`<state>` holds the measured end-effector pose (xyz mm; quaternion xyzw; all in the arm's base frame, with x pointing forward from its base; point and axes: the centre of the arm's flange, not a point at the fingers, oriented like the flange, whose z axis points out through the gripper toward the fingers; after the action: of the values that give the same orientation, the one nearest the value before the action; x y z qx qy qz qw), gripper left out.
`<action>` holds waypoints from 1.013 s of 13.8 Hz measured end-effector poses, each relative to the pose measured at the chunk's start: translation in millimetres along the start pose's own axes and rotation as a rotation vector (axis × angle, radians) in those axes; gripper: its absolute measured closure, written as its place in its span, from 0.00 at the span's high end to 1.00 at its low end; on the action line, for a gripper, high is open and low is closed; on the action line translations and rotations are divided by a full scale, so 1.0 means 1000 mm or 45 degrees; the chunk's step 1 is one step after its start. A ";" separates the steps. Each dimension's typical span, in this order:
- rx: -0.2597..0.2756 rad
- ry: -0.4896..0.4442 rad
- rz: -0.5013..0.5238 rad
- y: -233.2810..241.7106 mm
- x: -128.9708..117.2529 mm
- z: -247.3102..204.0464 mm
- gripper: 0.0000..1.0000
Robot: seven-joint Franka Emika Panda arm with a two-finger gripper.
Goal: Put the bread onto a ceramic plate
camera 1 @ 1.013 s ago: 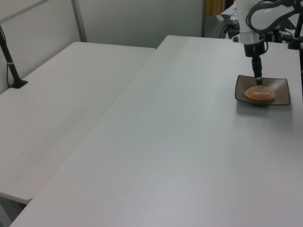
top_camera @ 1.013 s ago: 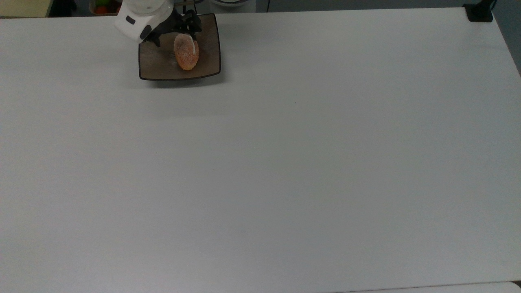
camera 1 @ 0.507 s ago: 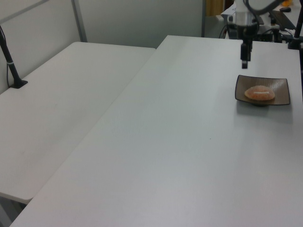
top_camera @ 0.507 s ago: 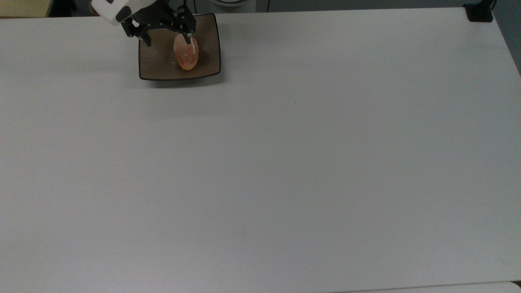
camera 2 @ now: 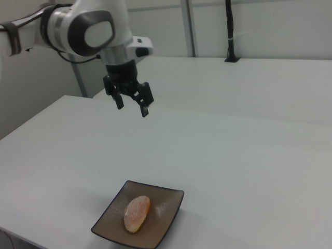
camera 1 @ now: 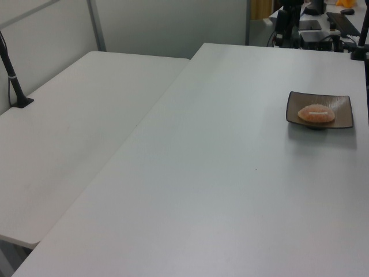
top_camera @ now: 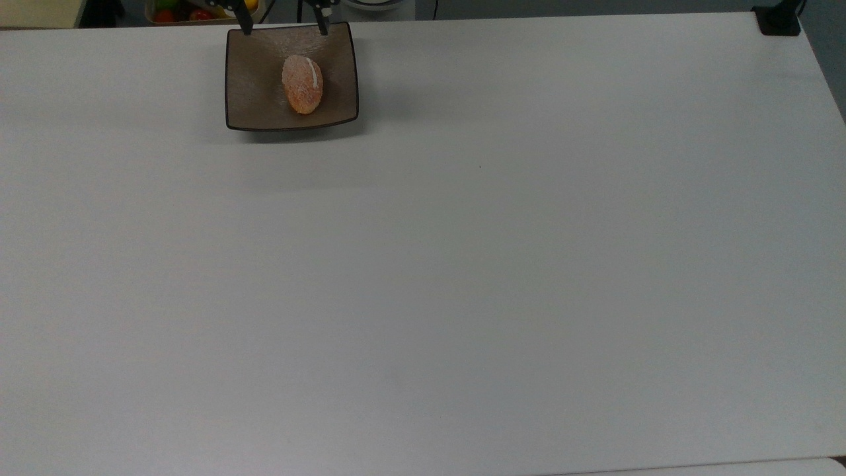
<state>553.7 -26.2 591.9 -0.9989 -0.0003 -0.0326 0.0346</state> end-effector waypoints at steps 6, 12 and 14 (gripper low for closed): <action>-0.221 -0.015 -0.088 -0.051 0.001 0.006 1.00; -0.167 -0.003 -0.100 -0.064 0.002 0.005 1.00; -0.129 -0.004 -0.093 -0.067 0.001 0.006 1.00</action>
<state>555.3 41.0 591.0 -0.9987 -0.0352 -0.0322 -0.0173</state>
